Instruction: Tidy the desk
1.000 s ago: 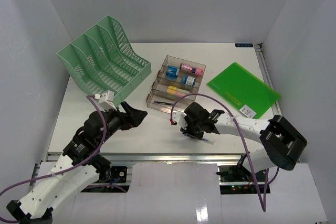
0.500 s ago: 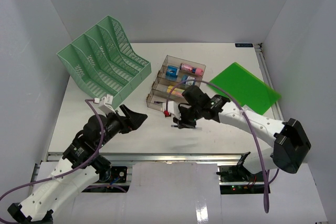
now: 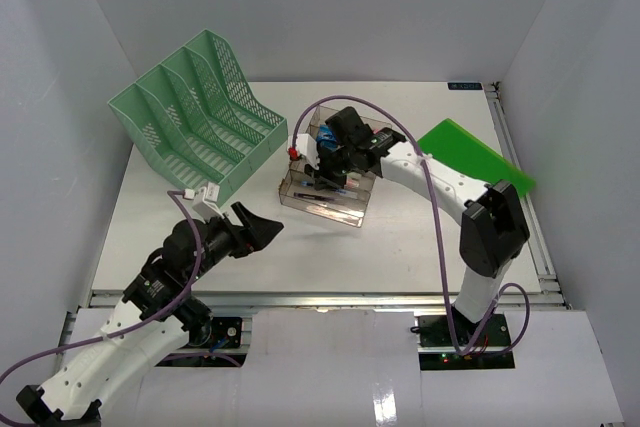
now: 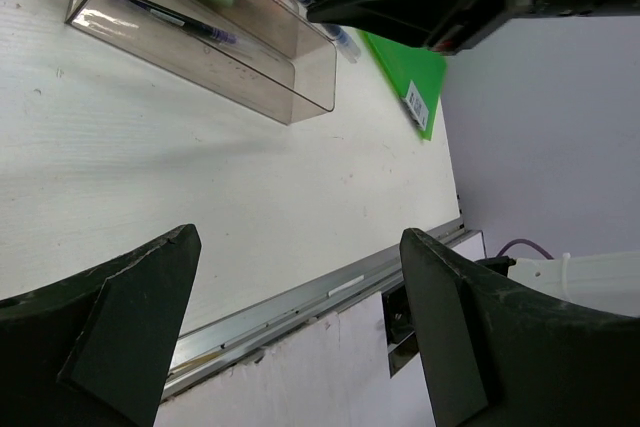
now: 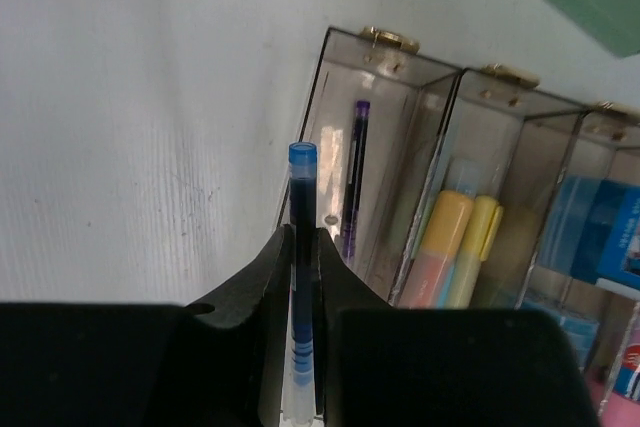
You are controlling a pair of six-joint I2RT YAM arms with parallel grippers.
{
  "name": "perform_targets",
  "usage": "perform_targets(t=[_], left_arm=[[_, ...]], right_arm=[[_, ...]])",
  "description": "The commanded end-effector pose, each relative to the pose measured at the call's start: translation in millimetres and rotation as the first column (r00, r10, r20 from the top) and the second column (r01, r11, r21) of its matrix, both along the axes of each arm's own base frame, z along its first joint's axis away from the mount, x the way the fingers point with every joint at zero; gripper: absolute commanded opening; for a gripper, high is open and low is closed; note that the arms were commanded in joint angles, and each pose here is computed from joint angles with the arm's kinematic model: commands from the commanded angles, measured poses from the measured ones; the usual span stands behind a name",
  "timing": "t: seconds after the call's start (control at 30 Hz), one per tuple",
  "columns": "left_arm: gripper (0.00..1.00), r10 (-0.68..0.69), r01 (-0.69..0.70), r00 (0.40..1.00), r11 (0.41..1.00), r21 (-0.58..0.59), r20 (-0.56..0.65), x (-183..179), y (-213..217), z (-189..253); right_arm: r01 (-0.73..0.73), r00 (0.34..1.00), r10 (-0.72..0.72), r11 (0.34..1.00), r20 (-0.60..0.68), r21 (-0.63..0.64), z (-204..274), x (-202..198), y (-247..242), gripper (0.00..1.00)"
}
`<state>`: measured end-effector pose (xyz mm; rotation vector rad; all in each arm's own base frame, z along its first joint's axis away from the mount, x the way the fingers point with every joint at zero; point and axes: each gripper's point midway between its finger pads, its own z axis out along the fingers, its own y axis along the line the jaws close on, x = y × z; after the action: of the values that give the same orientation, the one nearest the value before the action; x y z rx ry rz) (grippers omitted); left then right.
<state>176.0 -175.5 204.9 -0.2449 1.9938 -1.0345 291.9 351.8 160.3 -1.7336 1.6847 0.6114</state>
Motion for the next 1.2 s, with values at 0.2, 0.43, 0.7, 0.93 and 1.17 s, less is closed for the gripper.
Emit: perform_targets(t=[0.2, 0.43, 0.7, 0.93, 1.17], left_arm=[[0.92, -0.056, 0.056, 0.998, 0.998, -0.008, -0.011, -7, -7, -10], [0.93, -0.088, 0.087, 0.996, 0.996, -0.023, -0.008, -10, -12, -13], [0.93, -0.137, 0.136, 0.991, 0.990, -0.034, -0.003, -13, -20, -23], [0.93, -0.196, 0.196, 0.981, 0.976, -0.091, 0.012, -15, -34, -32], [0.93, -0.221, 0.221, 0.975, 0.971, -0.093, 0.010, -16, -38, -35]], right_arm=[[0.087, 0.996, -0.088, 0.995, -0.021, -0.046, -25, 34, -8, 0.34], [0.106, 0.993, -0.106, 0.994, -0.047, -0.018, -14, 26, -19, 0.59], [0.386, 0.913, -0.389, 0.921, 0.122, 0.044, 42, 47, -110, 0.90], [0.644, 0.745, -0.607, 0.763, 0.275, -0.061, -17, 48, -242, 0.90], [0.691, 0.712, -0.626, 0.706, 0.317, -0.156, -61, 42, -294, 0.92]])
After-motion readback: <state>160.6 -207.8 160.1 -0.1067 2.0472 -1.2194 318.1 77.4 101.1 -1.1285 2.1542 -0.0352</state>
